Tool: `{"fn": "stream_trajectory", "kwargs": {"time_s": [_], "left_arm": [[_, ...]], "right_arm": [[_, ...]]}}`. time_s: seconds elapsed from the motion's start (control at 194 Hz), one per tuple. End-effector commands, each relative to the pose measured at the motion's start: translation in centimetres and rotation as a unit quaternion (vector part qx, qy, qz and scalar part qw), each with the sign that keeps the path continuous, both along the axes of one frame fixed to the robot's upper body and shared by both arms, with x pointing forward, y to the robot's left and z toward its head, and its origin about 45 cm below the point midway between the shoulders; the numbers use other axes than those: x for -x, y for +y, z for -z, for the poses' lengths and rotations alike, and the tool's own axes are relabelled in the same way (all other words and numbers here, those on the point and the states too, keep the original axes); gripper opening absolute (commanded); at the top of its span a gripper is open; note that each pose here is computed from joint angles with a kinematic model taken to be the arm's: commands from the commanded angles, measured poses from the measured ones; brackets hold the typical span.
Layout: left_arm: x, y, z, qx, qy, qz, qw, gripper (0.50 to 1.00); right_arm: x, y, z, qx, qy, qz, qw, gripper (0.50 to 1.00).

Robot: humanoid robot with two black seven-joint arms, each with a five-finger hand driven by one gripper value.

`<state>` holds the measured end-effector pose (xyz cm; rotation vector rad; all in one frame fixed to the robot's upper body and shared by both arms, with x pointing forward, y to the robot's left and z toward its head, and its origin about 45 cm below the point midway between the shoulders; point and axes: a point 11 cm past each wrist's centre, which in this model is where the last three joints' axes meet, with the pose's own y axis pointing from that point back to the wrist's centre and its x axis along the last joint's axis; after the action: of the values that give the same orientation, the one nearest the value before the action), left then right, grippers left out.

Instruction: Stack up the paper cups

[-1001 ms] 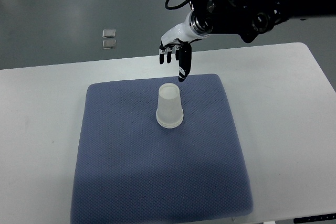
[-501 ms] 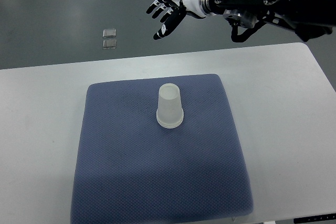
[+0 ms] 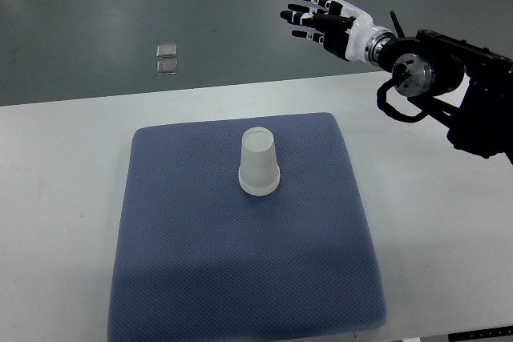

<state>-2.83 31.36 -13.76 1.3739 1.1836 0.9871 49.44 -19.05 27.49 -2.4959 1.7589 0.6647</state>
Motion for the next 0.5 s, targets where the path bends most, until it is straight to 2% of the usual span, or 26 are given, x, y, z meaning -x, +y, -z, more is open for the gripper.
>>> {"fn": "stream_trajectory", "kwargs": {"time_s": [0.0, 0.212, 0.325, 0.495], "left_arm": [[0.0, 0.0, 0.0, 0.0, 0.0, 0.0, 1.0, 1.0], [0.0, 0.0, 0.0, 0.0, 0.0, 0.0, 1.0, 1.0], [0.0, 0.0, 0.0, 0.0, 0.001, 0.0, 1.0, 1.0], [0.0, 0.0, 0.0, 0.0, 0.001, 0.0, 1.0, 1.0]], "right_arm": [[0.5, -0.8, 1.5, -0.052, 0.012, 0.024, 0.998, 0.893], [1.4, -2.5, 3.8, -0.114, 0.025, 0.065, 0.991, 0.895], [1.9, -2.1, 4.7, -0.134, 0.033, 0.063, 0.988, 0.913], [2.4, -1.7, 5.7, -0.146, 0.036, 0.069, 0.986, 0.915]]}}
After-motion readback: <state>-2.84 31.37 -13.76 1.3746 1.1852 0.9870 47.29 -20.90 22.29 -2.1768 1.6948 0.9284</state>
